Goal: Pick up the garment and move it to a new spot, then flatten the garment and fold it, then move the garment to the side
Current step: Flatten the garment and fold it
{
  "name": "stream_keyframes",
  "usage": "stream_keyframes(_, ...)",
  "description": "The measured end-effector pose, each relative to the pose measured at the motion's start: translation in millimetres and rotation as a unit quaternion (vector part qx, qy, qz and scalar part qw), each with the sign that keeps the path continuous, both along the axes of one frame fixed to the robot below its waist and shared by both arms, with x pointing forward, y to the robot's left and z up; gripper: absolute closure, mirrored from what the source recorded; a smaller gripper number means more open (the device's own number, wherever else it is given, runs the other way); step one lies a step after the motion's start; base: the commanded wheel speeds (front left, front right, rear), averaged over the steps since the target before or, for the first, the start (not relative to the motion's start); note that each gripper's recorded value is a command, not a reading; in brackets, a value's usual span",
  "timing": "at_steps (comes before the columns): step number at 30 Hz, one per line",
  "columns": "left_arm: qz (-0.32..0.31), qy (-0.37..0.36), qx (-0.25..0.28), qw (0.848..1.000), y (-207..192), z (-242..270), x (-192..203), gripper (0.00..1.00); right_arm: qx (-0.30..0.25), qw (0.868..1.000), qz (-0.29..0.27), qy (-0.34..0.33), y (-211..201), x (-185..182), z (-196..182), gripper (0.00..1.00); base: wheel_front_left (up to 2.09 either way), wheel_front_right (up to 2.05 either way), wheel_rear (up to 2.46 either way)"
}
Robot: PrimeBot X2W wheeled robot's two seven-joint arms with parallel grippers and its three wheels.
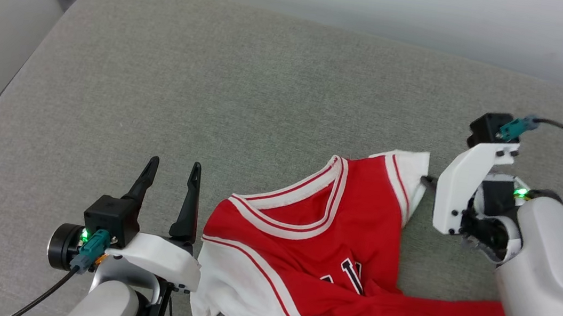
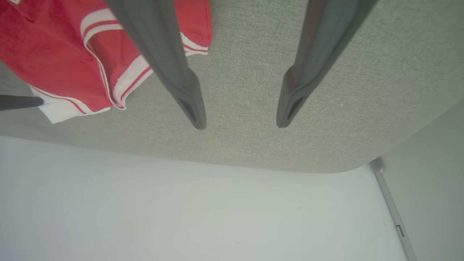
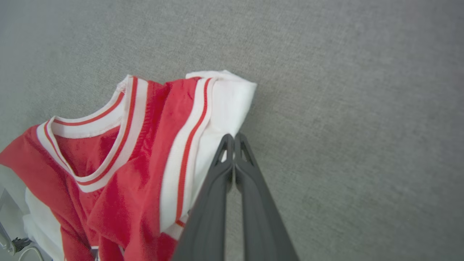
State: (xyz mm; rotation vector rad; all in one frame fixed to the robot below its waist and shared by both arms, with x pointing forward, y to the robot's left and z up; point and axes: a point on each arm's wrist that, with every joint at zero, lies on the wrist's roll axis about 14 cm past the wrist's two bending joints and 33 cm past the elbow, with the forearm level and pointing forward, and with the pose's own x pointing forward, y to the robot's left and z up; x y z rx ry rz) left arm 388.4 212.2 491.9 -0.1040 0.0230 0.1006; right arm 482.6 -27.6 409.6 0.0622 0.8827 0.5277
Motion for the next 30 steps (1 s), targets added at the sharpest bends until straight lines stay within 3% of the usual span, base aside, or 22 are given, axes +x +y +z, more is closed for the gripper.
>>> stream_keyframes(5, -0.016, -0.006, -0.005, 1.000, -12.3, 2.7, 0.7, 0.00, 0.009, 0.994, -0.035, -0.100, -33.8, 23.8, 54.3, 1.00, 0.00, 0.00, 0.00)
stream_keyframes(9, -0.033, -0.011, -0.005, 0.999, -23.5, 5.6, 1.4, 0.00, -0.017, 0.985, -0.088, -0.145, -92.3, 20.7, 79.9, 1.00, 0.00, 0.00, 0.00)
stream_keyframes(13, -0.050, -0.016, -0.006, 0.999, -34.6, 8.9, 2.4, 0.00, -0.056, 0.976, -0.163, -0.134, -160.1, -11.5, 75.6, 1.00, 0.00, 0.00, 0.00)
stream_keyframes(18, -0.069, -0.017, -0.007, 0.997, -46.8, 10.8, 6.5, 0.00, -0.072, 0.966, -0.246, -0.046, -206.7, -77.5, 23.6, 1.00, 0.00, 0.00, 0.00)
stream_keyframes(19, -0.072, -0.016, -0.006, 0.997, -48.4, 10.1, 7.3, 0.00, -0.065, 0.963, -0.259, -0.028, -208.4, -88.2, 12.1, 0.93, 0.00, 0.00, 0.00)
stream_keyframes(20, -0.074, -0.014, -0.006, 0.997, -49.4, 9.1, 8.0, 0.00, -0.066, 0.961, -0.268, -0.016, -210.5, -96.5, 2.7, 0.38, 0.00, 0.00, 0.00)
stream_keyframes(21, -0.075, -0.012, -0.006, 0.997, -49.7, 8.0, 8.4, 0.00, -0.058, 0.959, -0.278, -0.016, -210.6, -100.1, -2.2, 0.00, 0.00, 0.00, 0.00)
stream_keyframes(24, -0.079, -0.009, -0.005, 0.997, -51.8, 7.4, 8.6, 0.00, -0.038, 0.953, -0.299, -0.042, -209.9, -100.1, -3.4, 0.00, 0.00, 0.00, 0.00)
stream_keyframes(30, -0.073, -0.004, 0.000, 0.997, -46.3, 7.4, 0.8, 0.00, -0.010, 0.931, -0.319, -0.177, -213.4, -85.5, 35.7, 0.00, 0.00, 0.00, 0.00)
